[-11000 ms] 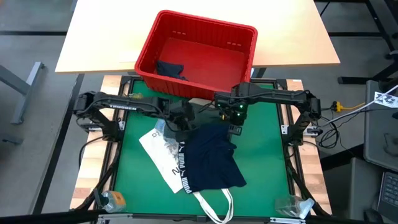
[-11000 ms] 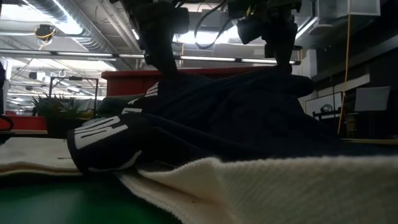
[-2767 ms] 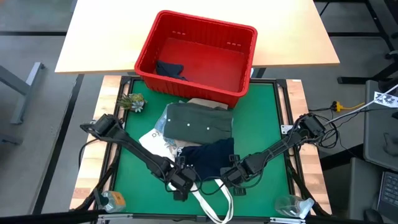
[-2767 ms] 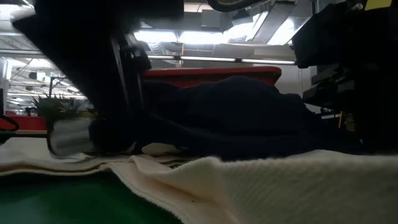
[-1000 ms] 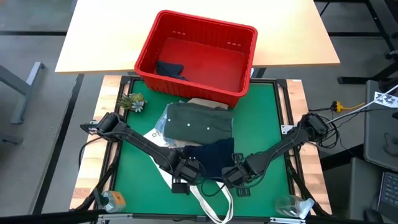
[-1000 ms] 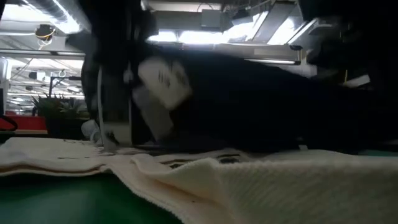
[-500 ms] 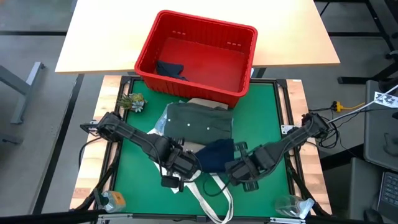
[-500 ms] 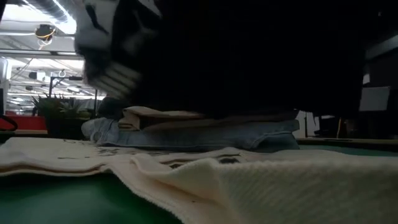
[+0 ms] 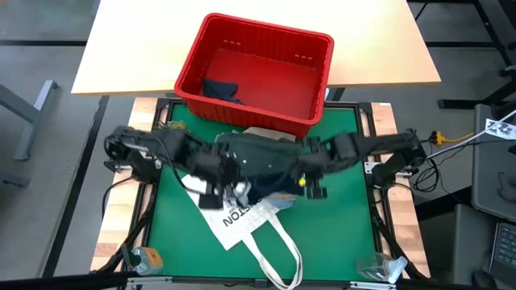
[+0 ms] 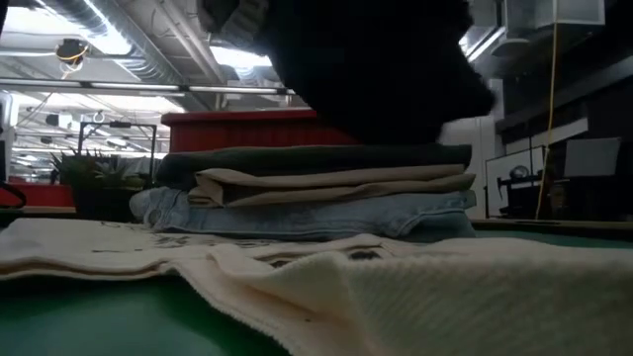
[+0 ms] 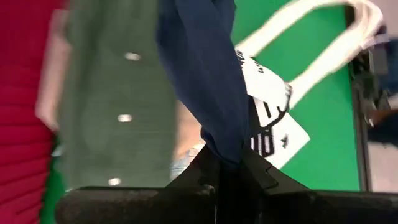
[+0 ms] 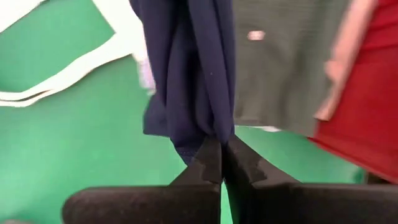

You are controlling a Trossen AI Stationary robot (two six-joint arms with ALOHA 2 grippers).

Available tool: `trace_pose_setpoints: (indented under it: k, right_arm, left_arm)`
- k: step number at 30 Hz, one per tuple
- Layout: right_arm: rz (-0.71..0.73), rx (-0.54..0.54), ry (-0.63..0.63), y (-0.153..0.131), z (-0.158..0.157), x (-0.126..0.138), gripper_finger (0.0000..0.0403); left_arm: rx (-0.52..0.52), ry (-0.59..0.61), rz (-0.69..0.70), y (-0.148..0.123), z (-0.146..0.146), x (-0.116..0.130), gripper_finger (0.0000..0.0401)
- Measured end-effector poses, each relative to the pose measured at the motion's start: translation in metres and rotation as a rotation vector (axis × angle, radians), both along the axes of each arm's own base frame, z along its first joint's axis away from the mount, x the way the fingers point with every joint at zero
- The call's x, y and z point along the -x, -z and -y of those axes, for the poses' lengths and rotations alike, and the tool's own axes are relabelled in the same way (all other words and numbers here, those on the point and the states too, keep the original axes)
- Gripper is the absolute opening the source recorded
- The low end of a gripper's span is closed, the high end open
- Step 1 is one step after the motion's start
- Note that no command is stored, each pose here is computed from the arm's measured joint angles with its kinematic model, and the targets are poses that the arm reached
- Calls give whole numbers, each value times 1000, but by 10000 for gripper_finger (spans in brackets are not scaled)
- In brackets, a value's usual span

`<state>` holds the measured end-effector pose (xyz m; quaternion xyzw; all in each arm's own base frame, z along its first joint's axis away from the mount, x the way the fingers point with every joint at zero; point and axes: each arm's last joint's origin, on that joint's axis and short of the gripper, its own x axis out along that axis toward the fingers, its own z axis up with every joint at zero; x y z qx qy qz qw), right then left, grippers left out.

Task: Fold Laundry from Bin
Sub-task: Stack the dark blue boxers on top of the green shirt

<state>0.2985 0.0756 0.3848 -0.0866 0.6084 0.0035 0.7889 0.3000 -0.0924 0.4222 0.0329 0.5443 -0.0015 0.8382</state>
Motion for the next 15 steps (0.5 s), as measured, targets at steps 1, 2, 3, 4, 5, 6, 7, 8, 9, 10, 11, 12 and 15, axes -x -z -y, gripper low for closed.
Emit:
trace_pose_setpoints:
  k: [1, 2, 3, 4, 5, 6, 7, 8, 9, 10, 11, 12, 15]
  right_arm:
    - [8, 10, 12, -2, 8, 0, 0]
    - [18, 20, 25, -5, 17, 1, 0]
    - [28, 33, 38, -8, 26, 3, 0]
    - [35, 39, 51, -11, 34, 4, 0]
    - [43, 48, 68, -13, 42, 6, 0]
    - [46, 57, 78, -15, 50, 7, 0]
    - [47, 66, 92, -16, 58, 7, 0]
    - [47, 78, 102, -16, 65, 7, 0]
    - [47, 90, 113, -17, 71, 8, 0]
    - [47, 99, 125, -17, 78, 8, 0]
    - [46, 104, 136, -18, 84, 9, 0]
    - [45, 108, 144, -19, 90, 10, 0]
    - [35, 123, 159, -18, 104, 11, 0]
  left_arm:
    - [-3, -17, 19, -5, -7, 4, 15]
    - [-5, -28, 36, -10, -15, 8, 15]
    - [-9, -34, 50, -15, -22, 11, 15]
    - [-16, -41, 62, -18, -30, 14, 15]
    - [-22, -49, 72, -21, -37, 16, 15]
    - [-29, -58, 80, -24, -45, 18, 15]
    - [-39, -65, 86, -26, -53, 19, 15]
    - [-52, -69, 90, -27, -61, 20, 15]
    - [-64, -74, 92, -29, -69, 21, 16]
    - [-77, -78, 93, -30, -77, 22, 16]
    - [-90, -80, 90, -30, -84, 22, 16]
    - [-100, -83, 86, -30, -91, 22, 16]
    - [-133, -92, 74, -30, -113, 22, 16]
